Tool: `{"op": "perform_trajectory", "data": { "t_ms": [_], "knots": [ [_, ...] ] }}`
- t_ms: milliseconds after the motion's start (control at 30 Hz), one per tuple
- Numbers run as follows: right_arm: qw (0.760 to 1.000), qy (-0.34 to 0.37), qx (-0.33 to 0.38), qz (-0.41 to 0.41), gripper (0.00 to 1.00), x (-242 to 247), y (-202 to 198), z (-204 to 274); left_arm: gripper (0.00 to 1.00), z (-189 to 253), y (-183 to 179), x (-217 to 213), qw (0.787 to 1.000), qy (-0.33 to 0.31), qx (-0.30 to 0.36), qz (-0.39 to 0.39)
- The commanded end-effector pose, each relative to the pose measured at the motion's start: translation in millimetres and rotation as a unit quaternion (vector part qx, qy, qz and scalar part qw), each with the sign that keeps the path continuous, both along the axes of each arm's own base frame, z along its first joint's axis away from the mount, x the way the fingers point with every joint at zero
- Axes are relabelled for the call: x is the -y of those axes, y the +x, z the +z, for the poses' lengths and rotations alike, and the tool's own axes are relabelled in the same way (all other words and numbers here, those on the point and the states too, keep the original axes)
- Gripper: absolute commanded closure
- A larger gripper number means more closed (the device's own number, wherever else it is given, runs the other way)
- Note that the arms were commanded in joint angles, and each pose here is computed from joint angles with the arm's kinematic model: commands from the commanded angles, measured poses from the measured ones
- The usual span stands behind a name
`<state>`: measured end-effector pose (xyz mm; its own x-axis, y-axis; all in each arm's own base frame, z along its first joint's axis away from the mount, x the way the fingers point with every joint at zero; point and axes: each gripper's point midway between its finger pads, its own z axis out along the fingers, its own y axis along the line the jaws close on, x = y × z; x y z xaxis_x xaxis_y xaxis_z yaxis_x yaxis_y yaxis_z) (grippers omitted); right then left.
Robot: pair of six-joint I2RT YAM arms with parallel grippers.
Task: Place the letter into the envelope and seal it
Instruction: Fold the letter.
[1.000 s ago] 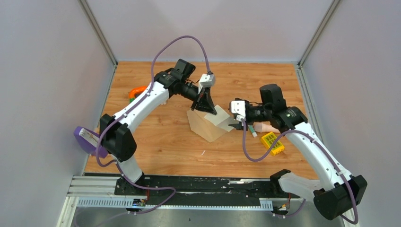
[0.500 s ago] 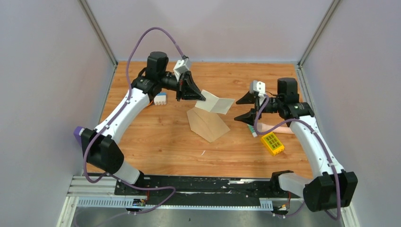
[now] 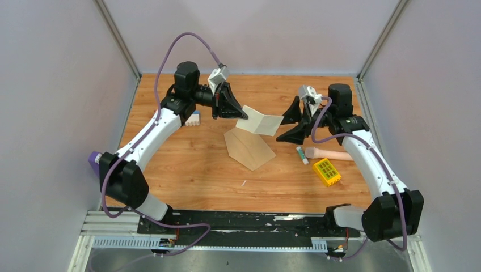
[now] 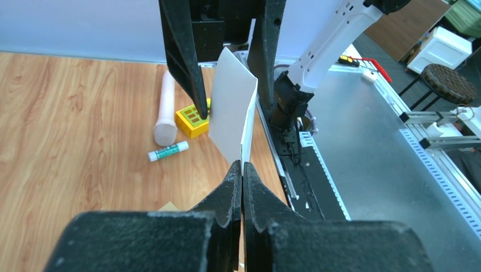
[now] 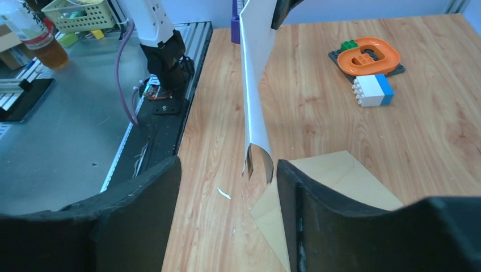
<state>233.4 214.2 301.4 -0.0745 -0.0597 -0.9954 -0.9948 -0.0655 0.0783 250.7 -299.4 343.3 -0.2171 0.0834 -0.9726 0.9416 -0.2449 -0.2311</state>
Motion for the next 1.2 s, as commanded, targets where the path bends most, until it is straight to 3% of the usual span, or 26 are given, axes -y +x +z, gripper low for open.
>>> {"op": "perform_trajectory", "data": {
  "t_ms": [0, 100, 133, 200, 333, 400, 500, 567, 1167],
  "knots": [
    [1.000, 0.010, 0.002, 0.019, 0.46, -10.0, 6.4, 12.1, 1.00, 7.3, -3.1, 0.4, 1.000, -0.015, 0.010, -0.018],
    [1.000, 0.005, -0.017, 0.011, 0.83, -12.1, 16.6, 10.1, 1.00, 3.9, -5.2, 1.7, 1.000, -0.012, -0.001, -0.023],
    [1.000, 0.005, -0.020, 0.011, 0.89, -12.5, 18.3, 10.0, 1.00, 3.8, -5.8, 1.9, 1.000, -0.012, -0.002, -0.025],
    [1.000, 0.006, -0.020, 0.014, 0.93, -12.9, 18.5, 10.3, 1.00, 2.7, -6.7, 1.8, 1.000, -0.011, -0.003, -0.027],
    [1.000, 0.005, -0.001, 0.009, 0.92, -11.9, 17.6, 9.0, 1.00, 1.8, -8.0, 1.2, 1.000, -0.011, -0.003, -0.029],
    [1.000, 0.002, 0.009, 0.000, 0.88, -11.6, 19.6, 6.8, 1.00, 0.9, -8.1, 1.2, 0.999, -0.011, -0.003, -0.030],
    [1.000, -0.006, 0.013, -0.020, 0.49, -12.4, 27.8, 7.3, 1.00, -0.3, -8.5, 1.7, 0.999, -0.010, -0.005, -0.034],
    [0.999, -0.016, 0.015, -0.045, 0.37, -13.7, 38.1, 7.5, 1.00, -0.9, -9.3, 2.2, 0.999, -0.010, -0.005, -0.035],
    [0.985, -0.056, 0.054, -0.153, 0.34, -27.8, 81.9, 16.2, 1.00, -1.1, -15.9, 3.0, 0.999, -0.011, -0.001, -0.043]
  ]
}}
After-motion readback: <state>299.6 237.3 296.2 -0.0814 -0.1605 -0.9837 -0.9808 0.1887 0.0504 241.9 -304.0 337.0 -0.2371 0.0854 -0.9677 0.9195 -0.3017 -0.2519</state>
